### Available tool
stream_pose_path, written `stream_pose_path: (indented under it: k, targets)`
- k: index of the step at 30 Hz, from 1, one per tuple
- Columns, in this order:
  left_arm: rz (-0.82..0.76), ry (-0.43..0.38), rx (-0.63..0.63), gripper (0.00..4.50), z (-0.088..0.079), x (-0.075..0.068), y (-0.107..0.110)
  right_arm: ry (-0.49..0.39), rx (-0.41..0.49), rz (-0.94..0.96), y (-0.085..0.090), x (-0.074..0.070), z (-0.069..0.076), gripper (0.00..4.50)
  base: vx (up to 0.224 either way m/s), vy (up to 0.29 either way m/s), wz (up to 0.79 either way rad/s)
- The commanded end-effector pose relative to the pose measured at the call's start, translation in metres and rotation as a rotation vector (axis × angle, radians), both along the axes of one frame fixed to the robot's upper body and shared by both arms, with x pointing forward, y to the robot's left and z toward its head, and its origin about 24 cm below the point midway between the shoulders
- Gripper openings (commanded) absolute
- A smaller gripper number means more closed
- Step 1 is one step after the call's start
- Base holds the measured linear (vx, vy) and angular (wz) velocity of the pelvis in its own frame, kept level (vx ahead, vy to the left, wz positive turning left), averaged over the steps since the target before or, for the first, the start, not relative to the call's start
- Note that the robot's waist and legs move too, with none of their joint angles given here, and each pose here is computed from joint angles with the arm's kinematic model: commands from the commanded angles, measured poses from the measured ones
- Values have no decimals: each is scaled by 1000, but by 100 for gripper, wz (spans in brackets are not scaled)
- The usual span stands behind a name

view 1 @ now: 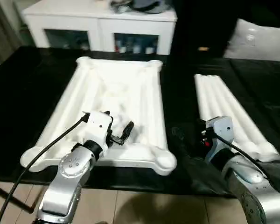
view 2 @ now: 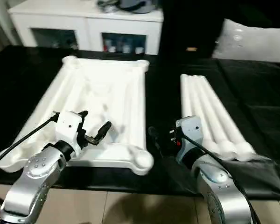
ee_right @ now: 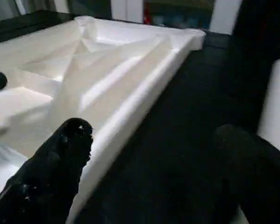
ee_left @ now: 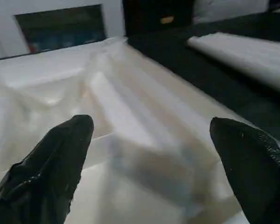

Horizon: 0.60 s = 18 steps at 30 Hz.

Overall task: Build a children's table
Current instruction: Move to table

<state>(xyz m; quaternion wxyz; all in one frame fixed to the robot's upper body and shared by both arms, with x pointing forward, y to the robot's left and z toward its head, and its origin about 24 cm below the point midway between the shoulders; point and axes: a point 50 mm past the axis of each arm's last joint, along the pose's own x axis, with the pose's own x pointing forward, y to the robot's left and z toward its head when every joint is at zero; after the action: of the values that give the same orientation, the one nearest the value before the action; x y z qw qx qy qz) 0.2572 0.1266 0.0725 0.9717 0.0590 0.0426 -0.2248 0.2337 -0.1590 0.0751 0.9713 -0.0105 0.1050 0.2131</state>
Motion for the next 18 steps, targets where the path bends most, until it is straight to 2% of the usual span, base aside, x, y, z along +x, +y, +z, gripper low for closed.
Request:
stream_pose_path:
  k: [1,7,13,18]
  targets:
    - [-2,-16,15,448,3,-2,2,-20,-3,6,2,0,4,450,-19,-101,7]
    - [9,-10,8,448,2,-2,3,-27,-22,-6,2,1,4,450,-29,-76,5]
    - [19,5,11,448,0,-2,5,-32,-33,-9,2,1,4,450,-69,-147,-5]
    - [10,7,3,448,1,-2,4,-37,-46,-7,2,1,3,450,-23,-31,-1]
